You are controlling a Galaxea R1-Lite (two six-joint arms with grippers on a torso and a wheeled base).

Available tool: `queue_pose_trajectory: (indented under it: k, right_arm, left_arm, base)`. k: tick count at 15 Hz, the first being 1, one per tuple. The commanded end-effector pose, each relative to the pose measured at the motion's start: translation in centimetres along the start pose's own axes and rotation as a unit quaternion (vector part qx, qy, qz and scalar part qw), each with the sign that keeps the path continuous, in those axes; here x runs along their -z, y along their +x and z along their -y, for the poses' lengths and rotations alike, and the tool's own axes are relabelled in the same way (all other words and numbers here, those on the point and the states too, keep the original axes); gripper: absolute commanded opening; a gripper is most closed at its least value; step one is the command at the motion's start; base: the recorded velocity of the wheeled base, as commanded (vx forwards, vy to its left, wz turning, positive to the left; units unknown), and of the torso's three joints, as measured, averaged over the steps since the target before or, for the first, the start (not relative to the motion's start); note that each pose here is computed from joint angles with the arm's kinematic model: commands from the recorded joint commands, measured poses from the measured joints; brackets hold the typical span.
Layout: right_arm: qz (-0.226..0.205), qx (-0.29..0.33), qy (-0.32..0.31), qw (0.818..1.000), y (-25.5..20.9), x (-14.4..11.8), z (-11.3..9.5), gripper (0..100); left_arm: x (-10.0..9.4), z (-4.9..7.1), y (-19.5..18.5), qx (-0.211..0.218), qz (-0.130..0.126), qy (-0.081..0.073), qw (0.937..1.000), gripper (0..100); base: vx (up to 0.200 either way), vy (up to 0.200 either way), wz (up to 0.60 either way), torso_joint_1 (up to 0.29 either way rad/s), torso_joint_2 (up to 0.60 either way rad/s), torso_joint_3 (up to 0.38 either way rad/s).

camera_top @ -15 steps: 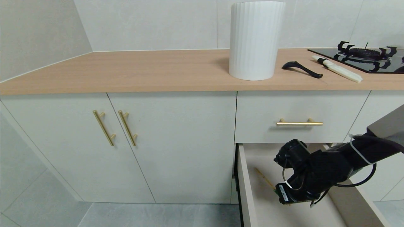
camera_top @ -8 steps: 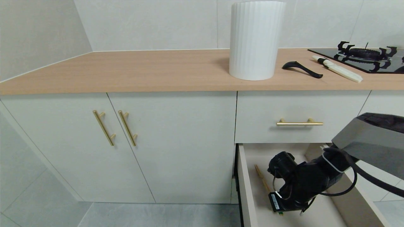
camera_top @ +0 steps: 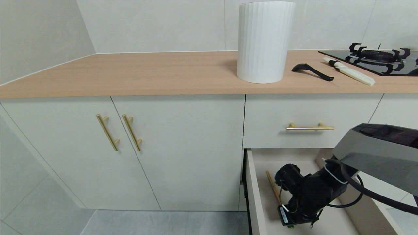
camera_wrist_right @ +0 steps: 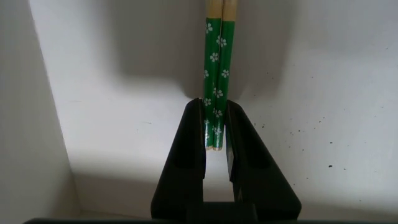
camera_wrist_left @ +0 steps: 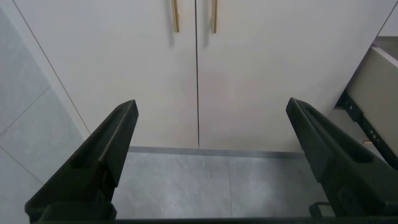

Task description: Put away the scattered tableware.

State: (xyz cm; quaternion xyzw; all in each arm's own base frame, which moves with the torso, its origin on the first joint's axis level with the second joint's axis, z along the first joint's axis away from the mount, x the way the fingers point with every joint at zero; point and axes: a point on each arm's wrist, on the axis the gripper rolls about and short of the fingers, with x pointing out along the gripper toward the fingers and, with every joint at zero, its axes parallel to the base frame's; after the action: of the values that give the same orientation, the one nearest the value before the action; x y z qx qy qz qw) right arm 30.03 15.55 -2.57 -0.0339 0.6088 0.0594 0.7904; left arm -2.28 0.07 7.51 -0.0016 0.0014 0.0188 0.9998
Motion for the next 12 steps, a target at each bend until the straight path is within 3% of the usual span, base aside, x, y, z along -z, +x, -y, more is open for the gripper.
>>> queue_pose_trajectory:
  k: [1,6,7,12]
  right_arm:
    - [-0.001,0.000,0.000,1.000,0.05,0.03,-0.02,0]
    - [-0.002,0.001,-0.001,1.000,0.06,0.07,0.00,0]
    - [-0.002,0.001,-0.001,1.000,0.06,0.07,0.00,100]
    - [-0.003,0.000,-0.001,1.000,0.00,0.06,-0.01,100]
  left_arm:
    - [0.00,0.00,0.00,0.000,0.000,0.000,1.0000,100]
    - [0.00,0.00,0.00,0.000,0.000,0.000,1.0000,100]
    - [0.00,0.00,0.00,-0.001,0.000,0.000,1.0000,100]
    - [0.00,0.00,0.00,0.000,0.000,0.000,1.0000,100]
  base:
    - [0.000,0.000,0.00,0.000,0.00,0.000]
    - [0.000,0.000,0.00,0.000,0.00,0.000]
    - [0.000,0.000,0.00,0.000,0.00,0.000]
    - [0.000,0.000,0.00,0.000,0.00,0.000]
